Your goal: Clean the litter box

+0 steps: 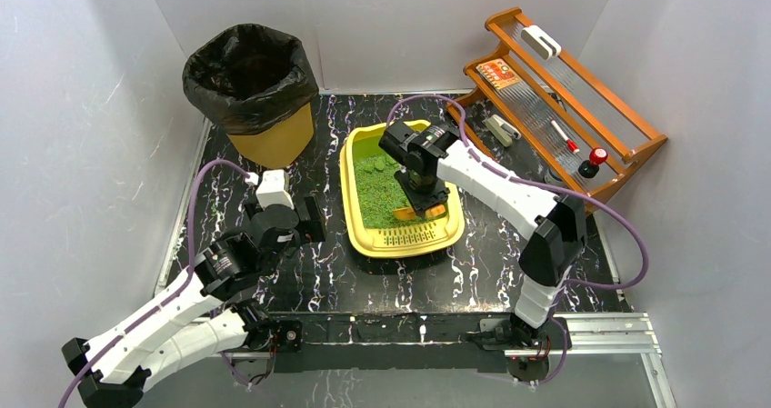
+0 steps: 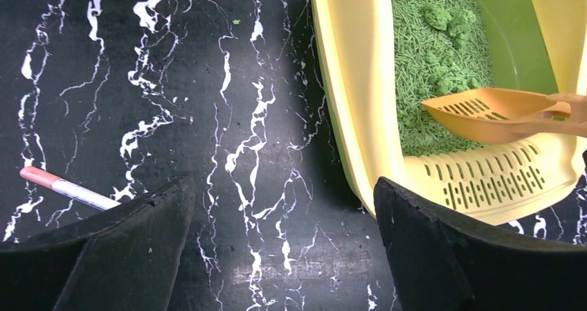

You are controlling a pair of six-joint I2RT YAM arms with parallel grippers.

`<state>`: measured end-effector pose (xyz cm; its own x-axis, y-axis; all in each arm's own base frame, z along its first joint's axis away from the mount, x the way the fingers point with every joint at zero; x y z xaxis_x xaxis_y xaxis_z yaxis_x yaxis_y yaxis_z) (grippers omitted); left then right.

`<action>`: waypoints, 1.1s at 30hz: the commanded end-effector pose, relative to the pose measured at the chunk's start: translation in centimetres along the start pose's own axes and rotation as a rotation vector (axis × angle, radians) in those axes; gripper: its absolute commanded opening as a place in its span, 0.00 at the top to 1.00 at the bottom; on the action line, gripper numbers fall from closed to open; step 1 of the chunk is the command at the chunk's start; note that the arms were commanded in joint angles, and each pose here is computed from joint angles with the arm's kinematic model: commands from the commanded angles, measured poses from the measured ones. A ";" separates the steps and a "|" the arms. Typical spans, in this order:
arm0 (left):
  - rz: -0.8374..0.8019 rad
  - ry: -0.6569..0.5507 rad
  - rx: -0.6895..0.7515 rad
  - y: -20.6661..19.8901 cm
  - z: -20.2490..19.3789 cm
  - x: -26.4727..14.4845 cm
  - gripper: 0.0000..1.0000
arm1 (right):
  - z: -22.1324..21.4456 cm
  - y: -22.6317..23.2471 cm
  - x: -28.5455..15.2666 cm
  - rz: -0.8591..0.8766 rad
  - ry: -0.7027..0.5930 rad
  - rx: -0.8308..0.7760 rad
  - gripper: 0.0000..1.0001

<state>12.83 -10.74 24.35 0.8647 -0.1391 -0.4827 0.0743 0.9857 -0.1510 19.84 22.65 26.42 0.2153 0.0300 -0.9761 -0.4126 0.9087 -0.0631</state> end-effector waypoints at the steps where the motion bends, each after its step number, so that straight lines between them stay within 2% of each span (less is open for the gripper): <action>1: 0.040 -0.064 0.021 0.6 0.9 -0.3 0.02 | 0.2 0.2 -0.3 0.019 0.032 -0.024 1.00; 11: 0.040 -0.118 -0.025 1.5 1.2 -1.3 0.02 | 1.5 0.1 2.7 -0.034 0.019 -0.019 1.00; 18: 0.071 -0.125 -0.015 2.0 1.6 -1.8 0.02 | 1.3 -0.4 5.0 -0.061 -0.066 -0.042 1.00; 24: 0.129 -0.135 0.051 2.7 2.1 -2.1 0.02 | 1.6 -0.5 6.4 -0.067 -0.123 -0.054 1.00; 33: 0.145 -0.149 0.039 3.1 2.0 -2.2 0.02 | 3.3 -0.5 8.1 -0.075 -0.285 -0.118 1.00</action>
<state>12.14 -7.68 25.72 0.9172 -0.0160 -0.3982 -0.0082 0.9982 -0.0590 22.37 22.76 18.93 0.3134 0.0070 -0.9496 -0.5012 0.8506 -0.1591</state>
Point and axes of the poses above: each gripper's point midway between its finger pads, its own x axis out along the fingers, its own y axis along the line the jaws close on, z = x × y, the point moved 9 cm from there along -x, back along the fingers, and after that the axes turned 4 degrees about x, right-handed, at the moved point
